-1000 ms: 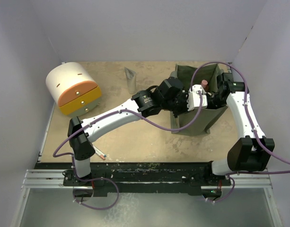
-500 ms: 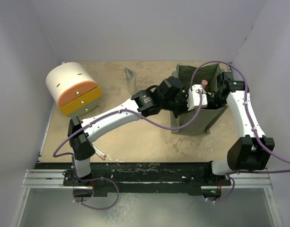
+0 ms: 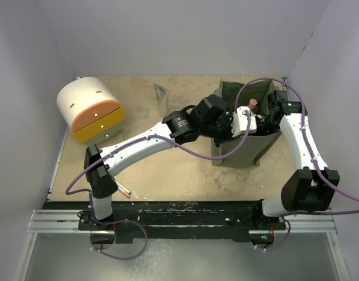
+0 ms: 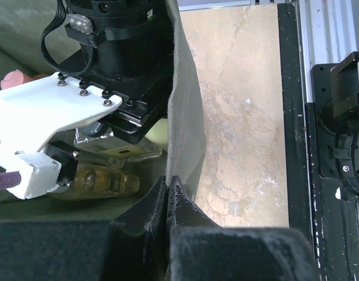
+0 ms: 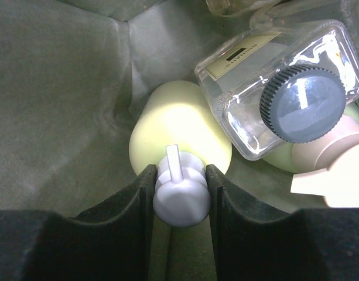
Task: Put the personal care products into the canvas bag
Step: Place the care product in the canvas bag.
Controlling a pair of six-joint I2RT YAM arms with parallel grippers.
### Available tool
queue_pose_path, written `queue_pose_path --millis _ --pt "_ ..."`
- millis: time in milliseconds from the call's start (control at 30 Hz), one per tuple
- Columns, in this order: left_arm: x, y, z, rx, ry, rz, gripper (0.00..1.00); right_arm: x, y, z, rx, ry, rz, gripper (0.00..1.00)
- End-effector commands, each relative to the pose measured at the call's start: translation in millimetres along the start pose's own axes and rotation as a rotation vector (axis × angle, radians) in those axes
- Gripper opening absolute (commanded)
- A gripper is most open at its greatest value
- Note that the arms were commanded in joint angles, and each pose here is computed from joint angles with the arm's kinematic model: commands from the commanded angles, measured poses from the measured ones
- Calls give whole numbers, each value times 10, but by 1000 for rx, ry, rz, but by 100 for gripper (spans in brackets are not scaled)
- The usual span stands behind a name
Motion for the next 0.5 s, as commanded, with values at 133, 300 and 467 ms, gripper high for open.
queue_pose_path --millis 133,300,467 --pt "-474 -590 -29 51 -31 -207 0 -144 12 113 -27 36 17 47" --pt "-381 -454 -21 65 -21 -174 0 -179 -42 119 -10 44 -15 54" --pt "-327 -365 -40 88 8 -153 0 -245 -129 123 2 49 -62 57"
Point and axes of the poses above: each gripper's point midway between its finger pads, its own x axis out along the fingers, its own z axis along the line the jaws close on, y = z × x, the point moved 7 cm from there along -x, back along the fingers, and after that the axes turned 10 degrees about -x, right-handed, at the moved point
